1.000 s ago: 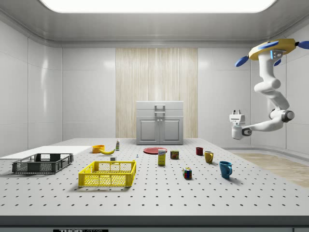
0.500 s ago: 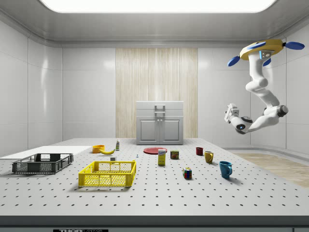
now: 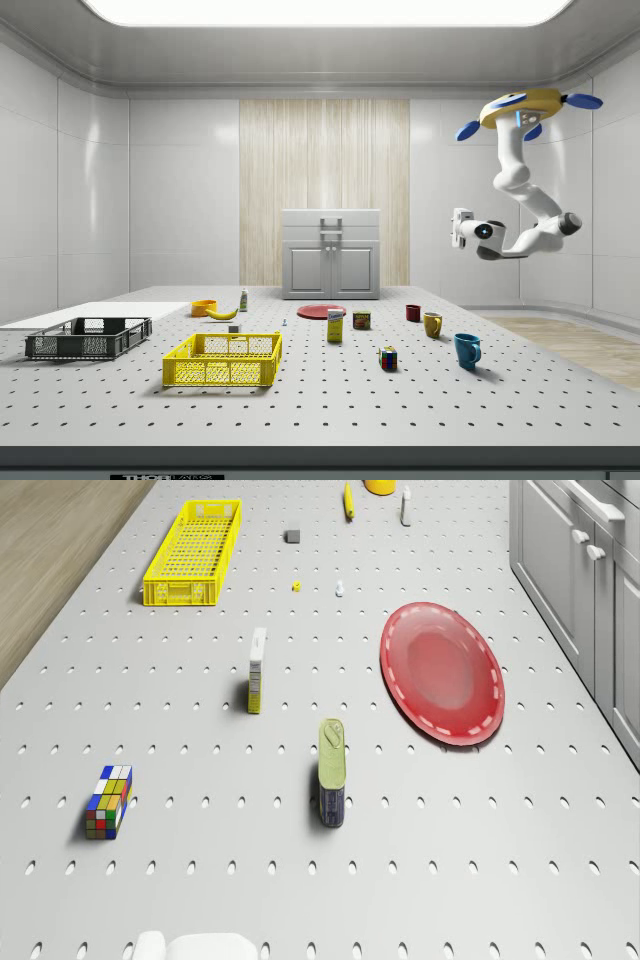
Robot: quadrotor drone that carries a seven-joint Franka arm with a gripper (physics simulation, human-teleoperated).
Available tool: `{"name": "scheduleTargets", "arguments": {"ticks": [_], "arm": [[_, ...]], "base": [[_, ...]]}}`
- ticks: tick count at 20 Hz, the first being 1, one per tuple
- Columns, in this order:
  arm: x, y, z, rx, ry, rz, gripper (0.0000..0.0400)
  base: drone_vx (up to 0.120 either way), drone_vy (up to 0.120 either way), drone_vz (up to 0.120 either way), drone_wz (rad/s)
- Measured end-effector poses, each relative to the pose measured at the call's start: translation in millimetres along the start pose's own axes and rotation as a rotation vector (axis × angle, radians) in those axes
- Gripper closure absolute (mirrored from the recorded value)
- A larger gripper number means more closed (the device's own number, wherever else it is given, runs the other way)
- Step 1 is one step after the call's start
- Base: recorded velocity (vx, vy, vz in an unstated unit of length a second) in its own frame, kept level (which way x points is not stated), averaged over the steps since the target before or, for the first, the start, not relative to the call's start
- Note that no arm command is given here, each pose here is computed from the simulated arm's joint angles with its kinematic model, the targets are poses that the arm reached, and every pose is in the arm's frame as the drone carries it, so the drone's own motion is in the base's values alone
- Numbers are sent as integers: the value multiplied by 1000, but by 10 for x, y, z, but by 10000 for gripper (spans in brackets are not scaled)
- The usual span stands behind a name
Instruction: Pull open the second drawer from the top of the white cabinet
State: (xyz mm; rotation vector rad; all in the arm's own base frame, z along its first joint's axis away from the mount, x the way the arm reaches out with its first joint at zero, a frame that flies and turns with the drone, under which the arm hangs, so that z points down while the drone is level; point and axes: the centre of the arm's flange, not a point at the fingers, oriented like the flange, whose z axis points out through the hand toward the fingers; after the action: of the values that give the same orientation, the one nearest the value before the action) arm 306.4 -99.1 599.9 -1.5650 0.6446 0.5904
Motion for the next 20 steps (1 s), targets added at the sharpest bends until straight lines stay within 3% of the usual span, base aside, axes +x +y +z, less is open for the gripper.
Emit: {"name": "scheduleTargets", "arguments": {"ticks": [20], "arm": [[61,58,3,59,-60,1,100]], "base": [[120,-120,0,0]]}}
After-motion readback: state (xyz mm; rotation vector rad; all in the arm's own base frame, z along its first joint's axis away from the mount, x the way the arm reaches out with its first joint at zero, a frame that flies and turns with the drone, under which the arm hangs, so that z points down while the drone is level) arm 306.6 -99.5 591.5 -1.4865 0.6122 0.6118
